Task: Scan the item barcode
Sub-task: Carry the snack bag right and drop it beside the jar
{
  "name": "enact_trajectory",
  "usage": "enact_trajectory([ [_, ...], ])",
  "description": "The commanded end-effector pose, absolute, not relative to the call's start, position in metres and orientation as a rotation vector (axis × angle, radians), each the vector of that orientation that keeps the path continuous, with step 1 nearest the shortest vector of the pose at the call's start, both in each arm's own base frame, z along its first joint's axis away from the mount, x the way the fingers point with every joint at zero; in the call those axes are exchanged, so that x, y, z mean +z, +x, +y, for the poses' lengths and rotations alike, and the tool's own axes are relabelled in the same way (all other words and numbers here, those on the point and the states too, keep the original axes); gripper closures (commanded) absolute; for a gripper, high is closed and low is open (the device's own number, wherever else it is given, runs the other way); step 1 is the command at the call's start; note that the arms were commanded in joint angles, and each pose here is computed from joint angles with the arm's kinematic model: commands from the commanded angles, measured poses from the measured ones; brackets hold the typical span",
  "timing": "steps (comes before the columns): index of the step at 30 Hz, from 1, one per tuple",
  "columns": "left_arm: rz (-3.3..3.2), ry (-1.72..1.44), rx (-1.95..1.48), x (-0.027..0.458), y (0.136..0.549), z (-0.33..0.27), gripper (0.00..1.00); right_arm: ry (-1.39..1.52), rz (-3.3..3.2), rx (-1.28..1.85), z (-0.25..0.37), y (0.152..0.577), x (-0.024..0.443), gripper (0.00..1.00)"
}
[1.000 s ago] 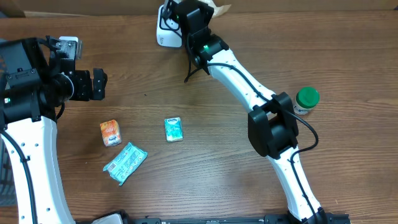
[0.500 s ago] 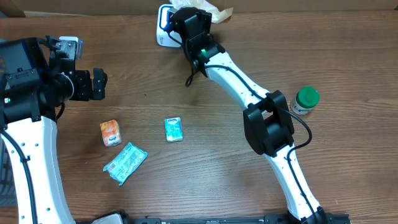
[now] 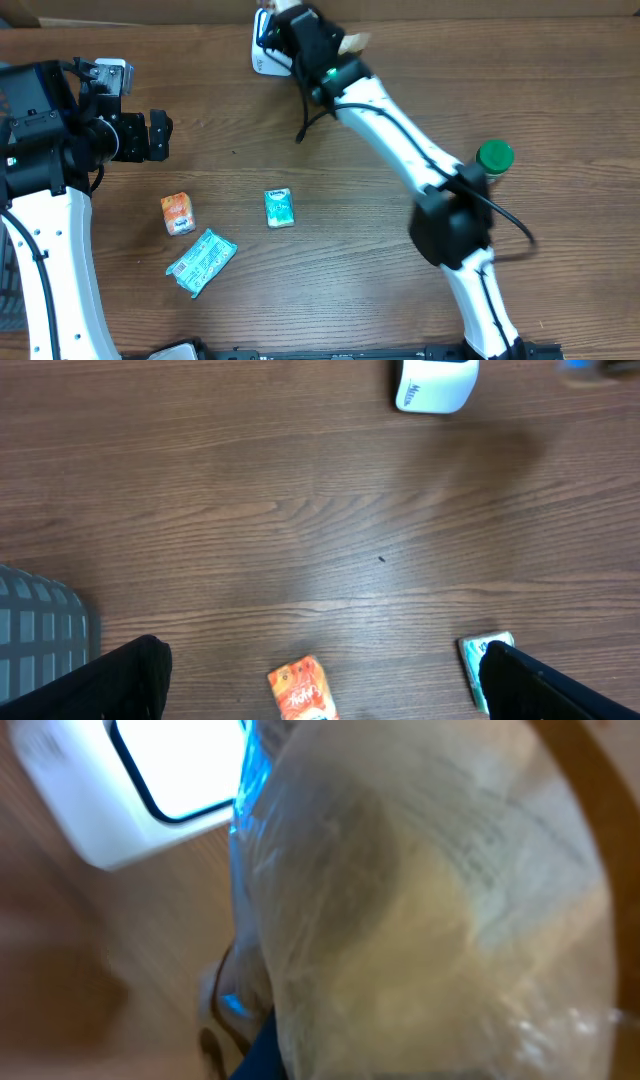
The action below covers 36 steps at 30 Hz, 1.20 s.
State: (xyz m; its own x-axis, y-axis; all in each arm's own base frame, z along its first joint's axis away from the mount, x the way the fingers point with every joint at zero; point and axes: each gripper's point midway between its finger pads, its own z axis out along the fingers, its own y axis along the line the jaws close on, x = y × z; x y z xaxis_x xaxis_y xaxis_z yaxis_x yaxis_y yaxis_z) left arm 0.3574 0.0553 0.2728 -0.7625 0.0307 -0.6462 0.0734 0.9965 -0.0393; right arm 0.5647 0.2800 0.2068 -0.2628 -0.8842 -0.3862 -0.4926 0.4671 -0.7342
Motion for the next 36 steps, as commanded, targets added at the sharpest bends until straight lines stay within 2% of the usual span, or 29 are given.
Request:
enact_trajectory([
  [1, 2.431, 0.091, -0.063, 0.275, 0.358, 0.059, 0.00, -0.705, 1.962, -0.109, 0.267, 0.513, 0.338, 0.96],
  [3, 2.431, 0.091, -0.063, 0.275, 0.358, 0.059, 0.00, -0.507, 2.100, 0.067, 0.239, 0.484, 0.351, 0.96],
  [6, 2.431, 0.091, -0.063, 0.275, 0.358, 0.059, 0.00, -0.326, 2.275, 0.199, 0.201, 0.453, 0.347, 0.96],
  [12, 2.431, 0.091, -0.063, 0.275, 0.358, 0.059, 0.00, 0.073, 2.670, 0.148, 0.105, 0.421, 0.279, 0.96],
  [16, 2.431, 0.091, -0.063, 0.275, 0.358, 0.059, 0.00, 0.299, 2.769, 0.149, 0.073, 0.424, 0.240, 0.96],
  [23, 2.431, 0.091, -0.063, 0.275, 0.358, 0.059, 0.00, 0.916, 2.702, 0.156, 0.001, 0.440, 0.155, 0.96],
  [25, 2.431, 0.091, -0.062, 0.275, 0.358, 0.059, 0.00, 1.015, 2.675, 0.182, -0.009, 0.441, 0.138, 0.96],
  [27, 2.431, 0.091, -0.063, 0.275, 0.358, 0.059, 0.00, 1.056, 2.654, 0.218, -0.015, 0.443, 0.126, 0.89],
  [30, 2.431, 0.091, -0.063, 0.275, 0.358, 0.059, 0.00, 1.064, 2.638, 0.259, -0.017, 0.447, 0.111, 0.65],
  [36, 2.431, 0.091, -0.062, 0.275, 0.358, 0.059, 0.00, 1.009, 2.657, 0.255, -0.018, 0.445, 0.119, 0.47],
])
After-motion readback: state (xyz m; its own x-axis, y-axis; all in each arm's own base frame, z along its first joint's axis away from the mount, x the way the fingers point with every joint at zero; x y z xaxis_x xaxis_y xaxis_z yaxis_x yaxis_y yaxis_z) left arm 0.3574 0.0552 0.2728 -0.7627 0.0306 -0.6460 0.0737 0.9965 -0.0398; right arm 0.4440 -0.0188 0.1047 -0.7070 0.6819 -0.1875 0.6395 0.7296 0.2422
